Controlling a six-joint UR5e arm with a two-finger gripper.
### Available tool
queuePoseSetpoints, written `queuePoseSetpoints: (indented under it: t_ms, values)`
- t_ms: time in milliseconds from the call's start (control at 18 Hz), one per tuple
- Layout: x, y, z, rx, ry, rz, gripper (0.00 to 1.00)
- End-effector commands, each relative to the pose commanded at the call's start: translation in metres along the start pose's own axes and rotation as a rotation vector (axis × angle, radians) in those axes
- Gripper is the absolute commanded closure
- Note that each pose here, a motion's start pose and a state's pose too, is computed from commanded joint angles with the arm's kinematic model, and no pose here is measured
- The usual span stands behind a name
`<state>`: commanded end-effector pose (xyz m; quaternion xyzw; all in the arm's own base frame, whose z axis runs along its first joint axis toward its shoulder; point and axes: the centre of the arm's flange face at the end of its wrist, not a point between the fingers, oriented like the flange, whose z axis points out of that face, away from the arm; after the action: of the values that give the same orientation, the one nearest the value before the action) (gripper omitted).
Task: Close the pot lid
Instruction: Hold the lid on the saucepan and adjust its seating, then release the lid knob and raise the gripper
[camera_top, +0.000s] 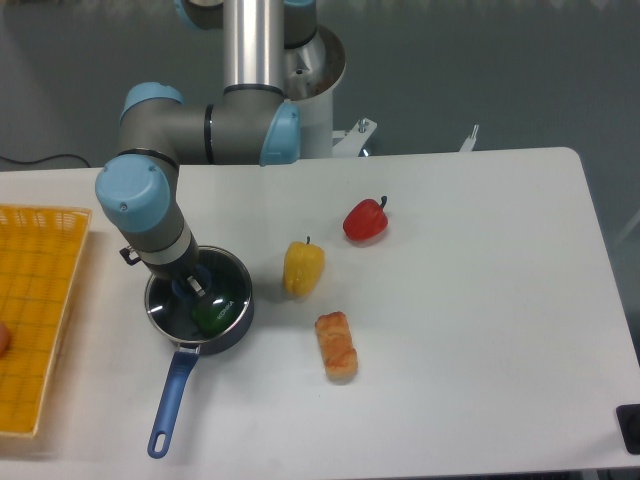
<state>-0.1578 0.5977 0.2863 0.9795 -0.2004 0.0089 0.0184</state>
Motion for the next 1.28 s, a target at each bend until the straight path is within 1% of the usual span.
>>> queuePoseSetpoints:
  t_ms: [111, 333, 667, 778, 944, 1056, 1111, 1167, 1278]
  values:
    - [0.0, 0.0, -0.001, 0.0, -0.002, 0.002, 0.01]
    - [0.002, 0.001, -0.007, 0.006, -0.007, 0.006, 0.0]
    - [0.006, 0.008, -0.036, 0.035, -0.045, 0.003, 0.0]
    - [0.001, 0.012, -0.04, 0.04, -0.053, -0.007, 0.0]
    - [-0.013, 0.028, -0.055, 0.055, -0.071, -0.042, 0.0]
    - [-0.02, 0.035, -0.055, 0.053, -0.07, -0.058, 0.0]
    - [-0.029, 0.046, -0.063, 0.056, -0.082, -0.073, 0.0]
    - [-0.038, 0.058, -0.067, 0.055, -0.087, -0.063, 0.0]
    - [-0.052, 0.078, -0.078, 0.055, -0.104, 0.045, 0.0]
